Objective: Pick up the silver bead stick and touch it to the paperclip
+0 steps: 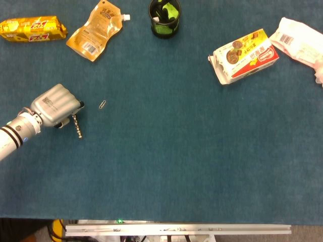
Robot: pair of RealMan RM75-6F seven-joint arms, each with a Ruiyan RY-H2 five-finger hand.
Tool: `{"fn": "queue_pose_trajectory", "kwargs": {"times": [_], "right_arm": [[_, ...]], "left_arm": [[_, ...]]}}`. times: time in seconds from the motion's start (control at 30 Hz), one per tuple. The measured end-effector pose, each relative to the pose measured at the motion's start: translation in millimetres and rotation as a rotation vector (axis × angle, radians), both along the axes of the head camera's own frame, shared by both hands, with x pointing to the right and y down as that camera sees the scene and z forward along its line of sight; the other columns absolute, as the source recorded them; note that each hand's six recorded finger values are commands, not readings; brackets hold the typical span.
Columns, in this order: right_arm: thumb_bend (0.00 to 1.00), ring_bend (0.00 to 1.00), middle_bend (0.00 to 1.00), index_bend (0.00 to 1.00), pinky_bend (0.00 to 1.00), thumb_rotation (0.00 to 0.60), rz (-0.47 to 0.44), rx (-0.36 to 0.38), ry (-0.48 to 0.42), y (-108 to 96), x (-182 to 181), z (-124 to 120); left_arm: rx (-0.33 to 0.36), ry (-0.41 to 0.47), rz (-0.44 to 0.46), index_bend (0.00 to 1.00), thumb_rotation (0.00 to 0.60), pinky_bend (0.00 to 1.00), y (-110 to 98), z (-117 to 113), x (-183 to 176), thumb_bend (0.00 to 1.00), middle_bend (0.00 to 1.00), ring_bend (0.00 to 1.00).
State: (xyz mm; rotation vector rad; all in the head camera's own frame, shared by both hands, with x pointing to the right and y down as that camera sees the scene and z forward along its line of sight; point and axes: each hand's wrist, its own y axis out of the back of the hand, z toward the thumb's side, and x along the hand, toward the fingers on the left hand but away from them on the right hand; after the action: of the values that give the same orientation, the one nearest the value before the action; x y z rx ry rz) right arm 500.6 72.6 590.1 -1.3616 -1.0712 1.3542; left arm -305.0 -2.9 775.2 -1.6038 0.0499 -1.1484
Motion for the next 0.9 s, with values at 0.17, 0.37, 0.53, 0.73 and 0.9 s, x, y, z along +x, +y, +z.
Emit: {"fn": "queue_pose_trajectory", "kwargs": {"times": [0.17,0.37,0.53,0.73,0.9], "right_arm": [[0.31,0.48,0.44,0.51,0.41,0.6,0.008,0.002,-0.001,0.9,3.0,-0.4],[0.31,0.49,0.44,0.51,0.41,0.6,0.016,0.002,-0.004,1.8,6.7,-0.2],[0.31,0.49,0.44,0.51,0.41,0.6,0.02,0.004,-0.006,2.3,9.2,-0.6],[0.31,0.5,0.44,0.51,0.41,0.6,0.026,0.005,-0.006,3.9,12.2,-1.3],[0.31,0.51,0.44,0.51,0.41,0.6,0.03,0.007,-0.007,4.2,13.9,-1.8]], "left_arm": [[0.002,-0.022,0.007,0.5,0.6,0.91,-1.1,0.3,2.5,0.29,1.0,0.97],[0.011,-0.031,0.011,0.5,0.6,0.91,-2.2,-1.8,7.6,0.29,1.0,0.97],[0.014,-0.039,0.014,0.5,0.6,0.91,-2.0,-2.6,10.6,0.29,1.0,0.97],[0.015,-0.059,0.022,0.49,0.6,0.91,-0.9,-0.3,12.8,0.29,1.0,0.97],[0.016,-0.071,0.022,0.49,0.6,0.91,0.1,1.1,12.4,0.29,1.0,0.97]]}}
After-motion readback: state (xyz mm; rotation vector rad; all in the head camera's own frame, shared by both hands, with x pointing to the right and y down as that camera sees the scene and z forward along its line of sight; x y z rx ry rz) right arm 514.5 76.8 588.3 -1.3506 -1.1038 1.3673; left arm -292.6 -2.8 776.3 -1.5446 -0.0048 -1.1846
